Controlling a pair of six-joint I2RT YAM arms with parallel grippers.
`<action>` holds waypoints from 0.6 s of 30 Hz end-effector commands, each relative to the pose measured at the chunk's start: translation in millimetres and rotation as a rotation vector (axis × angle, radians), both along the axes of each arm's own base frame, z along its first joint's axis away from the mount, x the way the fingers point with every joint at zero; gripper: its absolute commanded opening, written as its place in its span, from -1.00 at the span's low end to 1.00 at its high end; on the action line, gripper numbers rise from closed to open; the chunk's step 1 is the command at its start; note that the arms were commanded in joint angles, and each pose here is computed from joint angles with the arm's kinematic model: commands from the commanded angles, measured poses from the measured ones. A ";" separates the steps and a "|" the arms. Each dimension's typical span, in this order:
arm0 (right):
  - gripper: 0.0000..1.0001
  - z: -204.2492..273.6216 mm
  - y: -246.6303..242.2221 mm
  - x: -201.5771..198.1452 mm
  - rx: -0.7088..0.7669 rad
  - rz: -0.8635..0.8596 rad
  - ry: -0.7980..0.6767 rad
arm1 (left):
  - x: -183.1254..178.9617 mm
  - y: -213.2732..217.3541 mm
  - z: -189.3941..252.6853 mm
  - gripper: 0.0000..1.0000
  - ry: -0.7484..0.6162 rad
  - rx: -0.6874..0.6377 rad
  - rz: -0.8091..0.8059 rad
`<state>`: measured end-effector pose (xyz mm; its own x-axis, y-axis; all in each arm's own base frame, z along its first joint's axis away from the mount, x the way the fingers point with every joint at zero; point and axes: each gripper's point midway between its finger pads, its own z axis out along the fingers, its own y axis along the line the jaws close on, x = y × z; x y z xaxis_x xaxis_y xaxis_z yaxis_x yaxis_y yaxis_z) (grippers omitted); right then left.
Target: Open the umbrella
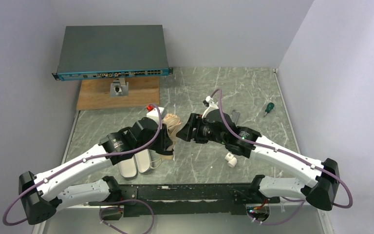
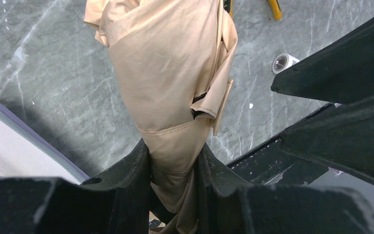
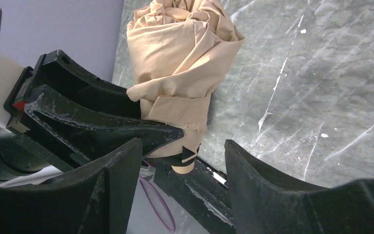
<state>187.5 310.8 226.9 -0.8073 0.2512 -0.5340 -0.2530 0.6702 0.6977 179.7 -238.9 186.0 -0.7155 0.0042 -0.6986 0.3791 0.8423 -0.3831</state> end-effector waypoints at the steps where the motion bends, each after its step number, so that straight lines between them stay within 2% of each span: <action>1: 0.26 30.6 12.4 10.9 0.075 -0.029 -0.055 | 7.4 -18.6 37.4 -1.00 -0.064 -0.144 0.002; 18: 0.19 14.4 39.0 15.6 0.029 0.014 -0.041 | 7.0 -27.3 38.6 -1.00 -0.050 -0.140 -0.009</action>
